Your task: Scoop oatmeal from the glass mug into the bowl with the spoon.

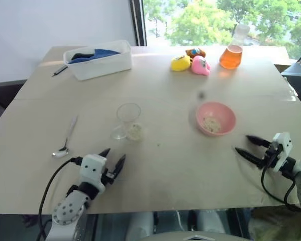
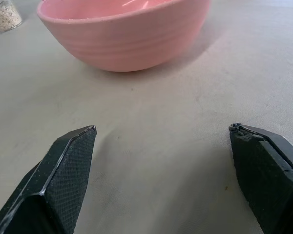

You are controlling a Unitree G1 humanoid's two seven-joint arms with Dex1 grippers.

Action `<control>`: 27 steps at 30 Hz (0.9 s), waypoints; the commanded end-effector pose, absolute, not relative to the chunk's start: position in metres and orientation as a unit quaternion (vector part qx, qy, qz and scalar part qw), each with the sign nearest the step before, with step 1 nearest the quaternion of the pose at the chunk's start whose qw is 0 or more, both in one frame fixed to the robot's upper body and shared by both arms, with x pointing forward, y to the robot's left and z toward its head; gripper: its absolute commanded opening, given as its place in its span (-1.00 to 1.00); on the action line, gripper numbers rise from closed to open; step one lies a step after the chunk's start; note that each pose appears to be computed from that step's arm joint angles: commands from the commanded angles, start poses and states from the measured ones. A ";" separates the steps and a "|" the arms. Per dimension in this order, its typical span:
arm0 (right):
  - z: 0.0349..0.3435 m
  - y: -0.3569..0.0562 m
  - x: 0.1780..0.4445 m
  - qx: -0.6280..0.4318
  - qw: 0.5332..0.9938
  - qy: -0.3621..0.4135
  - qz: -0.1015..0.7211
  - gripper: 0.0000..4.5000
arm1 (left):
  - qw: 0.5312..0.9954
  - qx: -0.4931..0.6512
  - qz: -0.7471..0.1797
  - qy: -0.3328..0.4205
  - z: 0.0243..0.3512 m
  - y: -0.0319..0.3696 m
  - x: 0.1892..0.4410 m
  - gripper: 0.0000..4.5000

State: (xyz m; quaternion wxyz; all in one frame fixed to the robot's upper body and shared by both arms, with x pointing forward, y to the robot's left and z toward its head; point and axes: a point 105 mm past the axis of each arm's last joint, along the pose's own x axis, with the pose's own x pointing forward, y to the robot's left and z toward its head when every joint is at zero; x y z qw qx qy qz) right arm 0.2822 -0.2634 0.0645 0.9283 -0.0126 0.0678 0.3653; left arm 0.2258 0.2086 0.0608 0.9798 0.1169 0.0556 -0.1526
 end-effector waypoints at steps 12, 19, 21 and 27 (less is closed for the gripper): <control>0.059 -0.264 0.284 -0.012 0.924 0.086 0.372 0.96 | 0.981 0.109 -0.146 0.070 0.050 0.210 0.220 0.35; 0.057 -0.261 0.282 -0.018 0.921 0.089 0.380 0.96 | 0.981 0.109 -0.146 0.067 0.050 0.210 0.222 0.35; 0.057 -0.261 0.281 -0.020 0.920 0.088 0.382 0.96 | 0.981 0.109 -0.148 0.066 0.050 0.208 0.223 0.35; 0.056 -0.257 0.276 -0.035 0.912 0.091 0.397 0.96 | 0.980 0.110 -0.151 0.064 0.050 0.208 0.225 0.35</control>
